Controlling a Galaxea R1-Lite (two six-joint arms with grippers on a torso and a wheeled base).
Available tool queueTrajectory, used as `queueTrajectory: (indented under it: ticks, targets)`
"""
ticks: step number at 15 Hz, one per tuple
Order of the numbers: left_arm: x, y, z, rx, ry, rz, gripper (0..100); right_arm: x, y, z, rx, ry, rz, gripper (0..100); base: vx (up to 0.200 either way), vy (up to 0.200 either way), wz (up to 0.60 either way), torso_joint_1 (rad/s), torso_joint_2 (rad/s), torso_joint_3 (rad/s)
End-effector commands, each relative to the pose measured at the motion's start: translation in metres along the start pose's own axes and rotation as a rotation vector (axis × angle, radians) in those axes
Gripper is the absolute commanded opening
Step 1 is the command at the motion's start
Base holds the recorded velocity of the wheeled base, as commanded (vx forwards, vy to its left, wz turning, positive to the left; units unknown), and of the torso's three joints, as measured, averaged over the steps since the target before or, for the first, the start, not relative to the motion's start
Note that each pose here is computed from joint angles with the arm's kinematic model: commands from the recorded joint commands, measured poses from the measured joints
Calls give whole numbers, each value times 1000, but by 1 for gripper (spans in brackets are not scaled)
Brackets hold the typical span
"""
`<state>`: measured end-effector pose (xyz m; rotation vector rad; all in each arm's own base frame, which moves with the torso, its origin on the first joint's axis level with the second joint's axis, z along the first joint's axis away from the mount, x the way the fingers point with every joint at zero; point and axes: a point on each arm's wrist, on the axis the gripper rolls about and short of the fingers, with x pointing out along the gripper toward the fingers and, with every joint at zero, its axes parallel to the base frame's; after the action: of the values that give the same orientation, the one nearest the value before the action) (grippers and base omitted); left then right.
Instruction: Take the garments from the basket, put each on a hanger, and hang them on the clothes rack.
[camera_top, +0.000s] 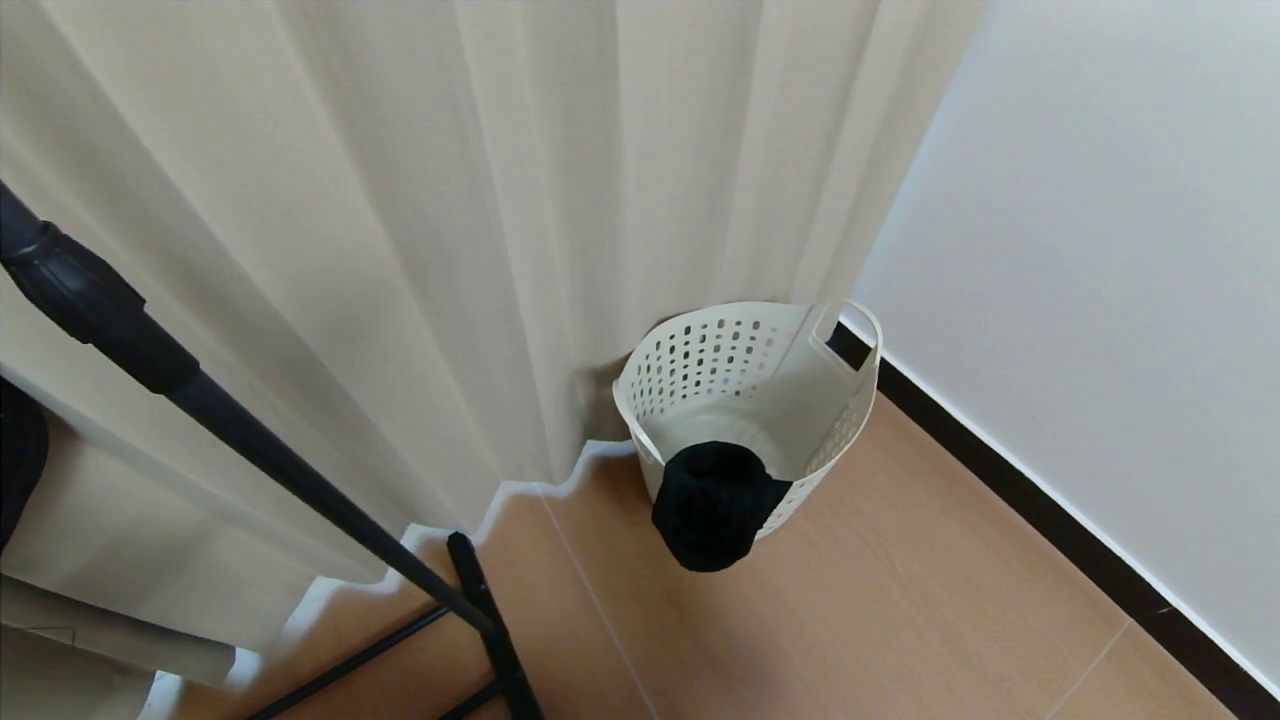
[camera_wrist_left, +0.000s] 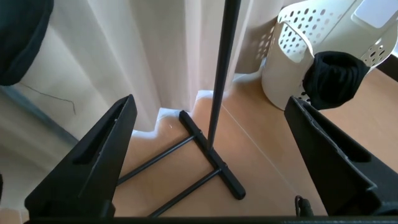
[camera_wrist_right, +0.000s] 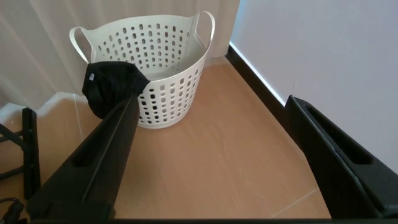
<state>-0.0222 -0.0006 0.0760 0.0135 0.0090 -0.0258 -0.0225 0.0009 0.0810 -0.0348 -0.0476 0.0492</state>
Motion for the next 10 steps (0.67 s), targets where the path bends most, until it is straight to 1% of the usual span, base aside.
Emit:
queueTrajectory:
  ticks: [1,10]
  targets:
    - [0,0,0,0,0,1,100,0,0,0,0,1,1,100,0,0,0,2,-2,-203]
    - [0,0,0,0,0,1,100,0,0,0,0,1,1,100,0,0,0,2,3,-198]
